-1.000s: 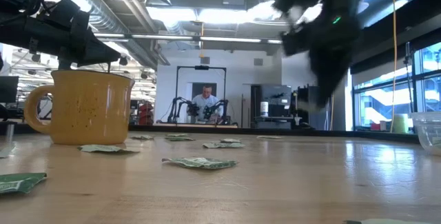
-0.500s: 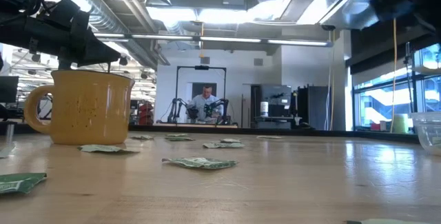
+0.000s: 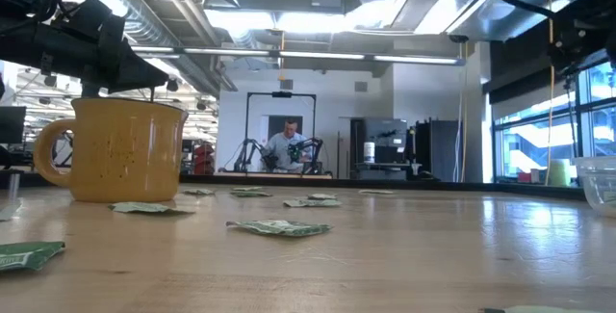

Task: Pick and place Stevia / Truvia into bins
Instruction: Put the green stevia packet into the transparent container

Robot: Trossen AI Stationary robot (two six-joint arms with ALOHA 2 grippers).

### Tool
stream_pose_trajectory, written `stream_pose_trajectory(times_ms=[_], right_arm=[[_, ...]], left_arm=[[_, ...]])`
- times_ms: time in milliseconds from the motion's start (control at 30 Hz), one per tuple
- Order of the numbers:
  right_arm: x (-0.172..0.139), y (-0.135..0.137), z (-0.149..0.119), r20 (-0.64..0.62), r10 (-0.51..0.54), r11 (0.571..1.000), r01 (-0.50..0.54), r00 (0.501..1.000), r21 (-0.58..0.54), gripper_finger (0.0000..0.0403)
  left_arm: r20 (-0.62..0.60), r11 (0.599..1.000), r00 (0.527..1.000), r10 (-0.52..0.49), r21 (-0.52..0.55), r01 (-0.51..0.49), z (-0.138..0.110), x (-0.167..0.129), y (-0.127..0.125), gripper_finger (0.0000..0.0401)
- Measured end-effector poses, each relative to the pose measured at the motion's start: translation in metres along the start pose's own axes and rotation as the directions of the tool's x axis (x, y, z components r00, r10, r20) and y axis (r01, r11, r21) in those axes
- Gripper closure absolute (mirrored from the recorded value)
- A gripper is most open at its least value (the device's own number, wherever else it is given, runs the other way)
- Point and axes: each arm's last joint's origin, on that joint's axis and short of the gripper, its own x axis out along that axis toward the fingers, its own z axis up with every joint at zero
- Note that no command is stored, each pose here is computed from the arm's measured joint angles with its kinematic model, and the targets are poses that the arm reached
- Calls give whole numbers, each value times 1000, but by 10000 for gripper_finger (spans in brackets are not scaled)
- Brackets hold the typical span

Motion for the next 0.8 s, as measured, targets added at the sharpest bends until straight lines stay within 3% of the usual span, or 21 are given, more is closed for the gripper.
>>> stream_pose_trajectory(times_ms=[167,533,600,700,800], right_arm=[[3,-1,0,-1,-7,1000,7,1000,0,387],[-1,0,0,-1,4,1000,-4,1000,0,314],[-8,8,2,16,67,998,-67,998,-8,309],[-22,26,6,81,236,967,-226,968,-114,308],[-35,48,11,172,441,866,-367,881,-340,308]], left_arm=[[0,1000,1000,0,0,0,0,0,0,326],[0,1000,1000,0,0,0,0,0,0,326],[0,1000,1000,0,0,0,0,0,0,326],[0,1000,1000,0,0,0,0,0,0,326],[0,1000,1000,0,0,0,0,0,0,326]])
